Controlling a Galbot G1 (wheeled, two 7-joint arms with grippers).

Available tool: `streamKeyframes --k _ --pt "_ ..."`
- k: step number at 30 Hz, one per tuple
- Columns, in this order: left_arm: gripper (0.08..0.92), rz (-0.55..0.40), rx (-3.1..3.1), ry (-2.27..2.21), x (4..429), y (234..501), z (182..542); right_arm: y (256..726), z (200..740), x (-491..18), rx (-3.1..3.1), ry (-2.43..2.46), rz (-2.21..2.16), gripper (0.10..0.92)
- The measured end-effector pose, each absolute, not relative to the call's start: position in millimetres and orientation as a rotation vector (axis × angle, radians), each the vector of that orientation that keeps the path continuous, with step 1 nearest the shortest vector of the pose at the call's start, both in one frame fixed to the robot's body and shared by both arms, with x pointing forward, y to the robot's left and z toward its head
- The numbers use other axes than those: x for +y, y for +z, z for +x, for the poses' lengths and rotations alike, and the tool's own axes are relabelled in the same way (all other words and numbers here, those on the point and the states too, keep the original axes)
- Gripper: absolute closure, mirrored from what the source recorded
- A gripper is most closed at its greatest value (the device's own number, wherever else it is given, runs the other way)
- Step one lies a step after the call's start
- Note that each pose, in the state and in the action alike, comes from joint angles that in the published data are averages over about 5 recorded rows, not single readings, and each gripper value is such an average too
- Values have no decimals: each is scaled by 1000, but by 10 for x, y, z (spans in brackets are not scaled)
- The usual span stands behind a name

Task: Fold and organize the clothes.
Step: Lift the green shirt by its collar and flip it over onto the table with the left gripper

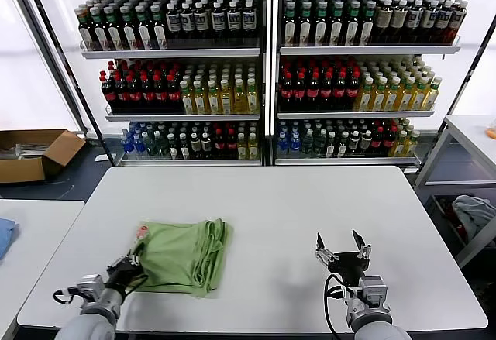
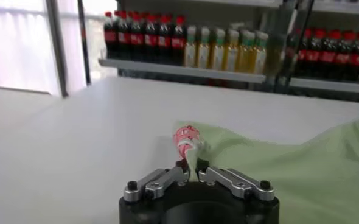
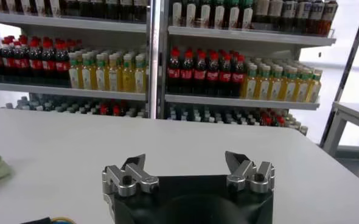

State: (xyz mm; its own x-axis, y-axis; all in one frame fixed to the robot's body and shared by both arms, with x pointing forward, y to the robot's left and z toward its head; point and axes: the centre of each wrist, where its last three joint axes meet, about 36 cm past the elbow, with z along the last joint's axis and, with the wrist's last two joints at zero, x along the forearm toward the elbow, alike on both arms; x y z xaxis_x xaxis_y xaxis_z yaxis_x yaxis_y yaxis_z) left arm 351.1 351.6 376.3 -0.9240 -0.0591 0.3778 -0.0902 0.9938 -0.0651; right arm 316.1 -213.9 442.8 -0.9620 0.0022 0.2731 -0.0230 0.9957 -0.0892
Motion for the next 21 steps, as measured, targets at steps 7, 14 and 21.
streamKeyframes --k 7,14,21 --pt "877 298 -2820 -88 4395 4214 3566 4443 3174 -2104 -2868 123 27 200" --pt "877 403 -2861 -306 4967 4751 3620 4435 3161 -2079 -2864 116 29 200" --pt "877 332 -2882 -382 4727 4808 3673 4428 3123 -2117 -2860 122 9 200"
